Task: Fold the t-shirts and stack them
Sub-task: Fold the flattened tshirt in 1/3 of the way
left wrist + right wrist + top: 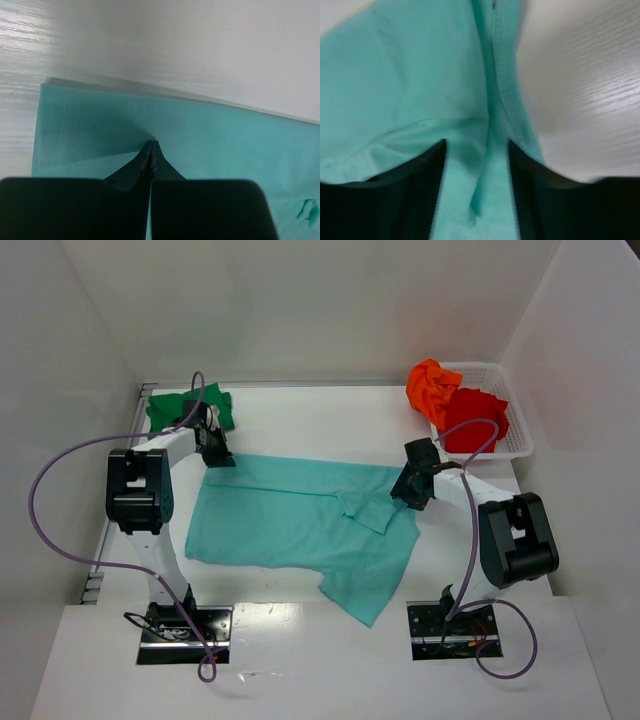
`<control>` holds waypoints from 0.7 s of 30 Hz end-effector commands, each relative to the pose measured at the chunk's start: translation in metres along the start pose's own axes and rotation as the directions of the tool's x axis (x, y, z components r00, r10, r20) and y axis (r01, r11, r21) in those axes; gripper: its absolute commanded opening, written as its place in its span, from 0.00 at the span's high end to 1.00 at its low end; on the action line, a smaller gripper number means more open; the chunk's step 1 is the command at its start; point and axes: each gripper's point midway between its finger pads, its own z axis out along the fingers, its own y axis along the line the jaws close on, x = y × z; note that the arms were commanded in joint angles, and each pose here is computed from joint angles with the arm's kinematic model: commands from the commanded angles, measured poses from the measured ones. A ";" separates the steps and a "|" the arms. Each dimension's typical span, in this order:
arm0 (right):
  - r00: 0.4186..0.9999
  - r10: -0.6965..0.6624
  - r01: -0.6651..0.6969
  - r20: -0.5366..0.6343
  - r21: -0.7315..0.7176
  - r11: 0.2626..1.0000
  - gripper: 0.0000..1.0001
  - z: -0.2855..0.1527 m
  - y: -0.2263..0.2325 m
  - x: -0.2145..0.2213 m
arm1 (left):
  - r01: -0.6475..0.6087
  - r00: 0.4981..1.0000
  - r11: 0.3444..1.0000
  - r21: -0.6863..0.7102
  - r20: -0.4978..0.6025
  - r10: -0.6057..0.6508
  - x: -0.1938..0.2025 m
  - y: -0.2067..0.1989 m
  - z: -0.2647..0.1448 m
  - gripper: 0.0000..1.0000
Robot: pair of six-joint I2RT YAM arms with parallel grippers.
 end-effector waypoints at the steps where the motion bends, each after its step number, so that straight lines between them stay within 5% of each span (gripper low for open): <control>1: 0.995 0.007 -0.002 0.095 -0.056 0.998 0.34 -0.032 0.024 -0.038 | -0.007 1.000 1.000 0.018 0.026 0.006 -0.012 -0.008 -0.007 0.99; 6: 0.987 -0.018 0.036 0.162 -0.107 0.994 0.32 -0.048 0.046 -0.067 | -0.007 1.000 1.000 0.018 0.026 0.006 -0.012 -0.008 -0.007 0.99; 9: 0.989 -0.038 0.052 0.140 -0.101 0.994 0.75 -0.031 0.051 -0.067 | -0.006 1.000 1.000 0.009 0.030 0.006 -0.013 -0.006 -0.007 1.00; 12: 0.993 -0.045 0.054 0.109 -0.087 0.995 0.97 -0.012 0.051 -0.061 | -0.006 0.999 1.000 -0.001 0.033 0.006 -0.014 -0.005 -0.007 1.00; 21: 0.996 -0.084 0.083 0.041 0.040 0.996 1.00 0.030 0.029 -0.045 | 0.017 0.993 0.997 -0.077 0.118 -0.008 -0.027 0.003 -0.025 1.00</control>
